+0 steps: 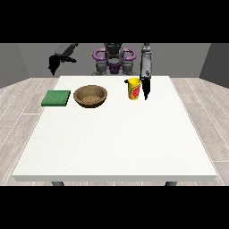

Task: Pick the cup and pour the ball into the bowl, then pick the bowl and place it on the pad

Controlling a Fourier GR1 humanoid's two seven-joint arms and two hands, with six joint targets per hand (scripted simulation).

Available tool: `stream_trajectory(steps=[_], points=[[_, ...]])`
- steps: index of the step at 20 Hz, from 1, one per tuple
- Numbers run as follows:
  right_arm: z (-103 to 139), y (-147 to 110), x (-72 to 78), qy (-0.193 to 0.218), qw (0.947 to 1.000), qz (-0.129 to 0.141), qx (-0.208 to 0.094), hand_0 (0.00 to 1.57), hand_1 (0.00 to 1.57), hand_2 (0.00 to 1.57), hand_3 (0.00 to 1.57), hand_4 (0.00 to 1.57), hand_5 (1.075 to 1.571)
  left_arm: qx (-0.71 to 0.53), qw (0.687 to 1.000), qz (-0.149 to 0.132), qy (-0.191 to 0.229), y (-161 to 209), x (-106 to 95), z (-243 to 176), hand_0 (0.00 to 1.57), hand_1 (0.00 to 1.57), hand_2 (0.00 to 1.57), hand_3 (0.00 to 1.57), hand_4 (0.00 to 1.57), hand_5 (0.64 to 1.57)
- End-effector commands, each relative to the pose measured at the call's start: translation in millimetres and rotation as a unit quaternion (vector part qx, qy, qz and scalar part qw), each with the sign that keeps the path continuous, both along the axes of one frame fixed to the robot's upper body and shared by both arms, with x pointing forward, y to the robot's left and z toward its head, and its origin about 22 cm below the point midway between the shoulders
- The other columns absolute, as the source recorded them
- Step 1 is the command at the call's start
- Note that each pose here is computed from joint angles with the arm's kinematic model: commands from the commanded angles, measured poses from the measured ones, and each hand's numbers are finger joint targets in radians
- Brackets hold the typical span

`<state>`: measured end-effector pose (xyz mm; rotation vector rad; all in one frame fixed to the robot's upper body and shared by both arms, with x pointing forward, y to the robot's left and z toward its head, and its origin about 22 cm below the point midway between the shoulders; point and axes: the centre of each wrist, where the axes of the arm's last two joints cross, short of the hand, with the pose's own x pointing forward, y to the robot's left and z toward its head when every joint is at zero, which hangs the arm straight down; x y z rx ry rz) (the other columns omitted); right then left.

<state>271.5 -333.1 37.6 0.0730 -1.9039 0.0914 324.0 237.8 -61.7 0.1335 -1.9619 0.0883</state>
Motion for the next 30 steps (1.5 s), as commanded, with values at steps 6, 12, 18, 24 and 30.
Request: stream_trajectory(steps=[6, 12, 18, 24, 30], points=[[17, 12, 8.4, -0.009, 0.9996, 0.021, -0.014, 0.0, 0.0, 0.0, 0.0, 0.0, 1.571, 0.003, 1.0, 0.024, -0.004, -4, 14, -18, 0.0, 0.0, 0.0, 0.0, 0.0, 1.526], [24, -1, 15.5, -0.025, 0.9995, 0.009, -0.014, 0.0, 0.0, 0.0, 0.0, 0.0, 1.57, 0.144, 0.987, 0.061, -0.024, -6, -10, -40, 1.29, 1.29, 1.57, 1.57, 1.4, 1.268], [14, -39, 2.2, -0.002, 0.9998, 0.011, -0.019, 0.0, 0.0, 0.0, 0.0, 0.0, 1.57, 0.169, 0.981, 0.091, 0.0, -15, -8, -39, 1.33, 1.33, 1.57, 1.57, 1.5, 1.241], [-24, -42, -4.4, 0.096, 0.9951, -0.025, -0.003, 0.0, 0.0, 0.0, 0.0, 0.0, 1.569, 0.313, 0.943, 0.097, 0.053, 33, 22, 4, 1.38, 1.38, 1.57, 1.57, 1.57, 1.341], [-33, -27, 1.4, 0.109, 0.9939, -0.017, -0.003, 0.0, 0.0, 0.0, 0.0, 0.0, 1.568, 0.412, 0.898, 0.125, 0.092, 60, 68, 75, 1.46, 1.46, 1.57, 1.57, 1.57, 1.282]])
